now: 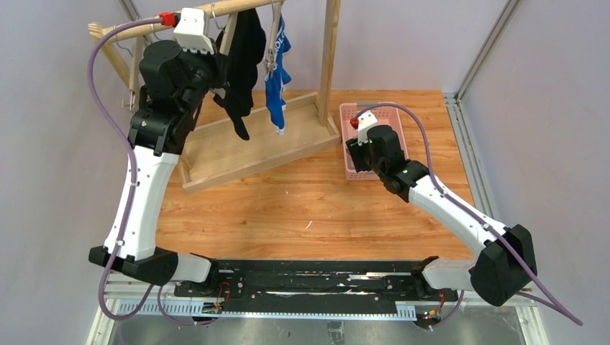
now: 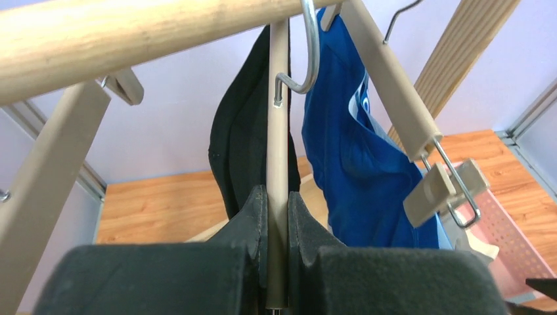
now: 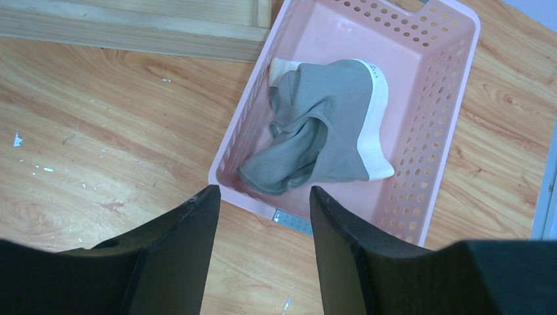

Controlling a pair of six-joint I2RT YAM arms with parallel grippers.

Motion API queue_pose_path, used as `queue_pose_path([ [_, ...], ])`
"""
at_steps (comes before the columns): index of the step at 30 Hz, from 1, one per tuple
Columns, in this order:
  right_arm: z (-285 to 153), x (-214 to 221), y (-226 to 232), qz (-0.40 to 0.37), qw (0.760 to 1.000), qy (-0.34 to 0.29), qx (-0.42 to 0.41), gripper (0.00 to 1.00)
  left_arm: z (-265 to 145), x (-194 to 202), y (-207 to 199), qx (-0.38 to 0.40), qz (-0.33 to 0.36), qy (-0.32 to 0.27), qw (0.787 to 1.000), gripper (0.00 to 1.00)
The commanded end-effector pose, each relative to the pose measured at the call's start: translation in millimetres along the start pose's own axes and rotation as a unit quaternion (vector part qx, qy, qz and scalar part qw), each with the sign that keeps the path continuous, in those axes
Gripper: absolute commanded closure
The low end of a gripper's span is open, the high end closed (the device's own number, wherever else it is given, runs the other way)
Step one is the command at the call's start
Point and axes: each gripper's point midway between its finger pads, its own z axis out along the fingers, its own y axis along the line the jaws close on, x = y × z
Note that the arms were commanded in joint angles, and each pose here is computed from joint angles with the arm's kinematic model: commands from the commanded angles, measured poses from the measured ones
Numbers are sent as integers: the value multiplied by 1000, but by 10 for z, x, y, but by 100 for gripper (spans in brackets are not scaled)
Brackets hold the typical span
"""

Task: Remove the underwear clipped to the hanger

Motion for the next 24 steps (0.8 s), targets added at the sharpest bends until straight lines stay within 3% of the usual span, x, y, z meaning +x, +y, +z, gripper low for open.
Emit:
queue_pose_path([
  [1, 27, -63, 60, 2, 1000, -13, -5, 46, -266, -234, 20, 3, 12, -44, 999, 100],
  [7, 48, -94, 92, 7, 1000, -14, -12, 46, -431, 69, 31, 9, 29, 9, 1000, 100],
  [14, 98, -67, 150, 5, 1000, -7, -26, 45, -841, 834, 4, 39, 39, 101, 993, 100],
  [20, 132, -106, 259, -5, 998, -10, -58, 40, -1360, 1556, 37, 61, 65, 200, 976, 100],
  [24, 138, -161, 311, -1, 996, -20, -82, 40, -1636, 1824, -145, 131, 67, 242, 959, 100],
])
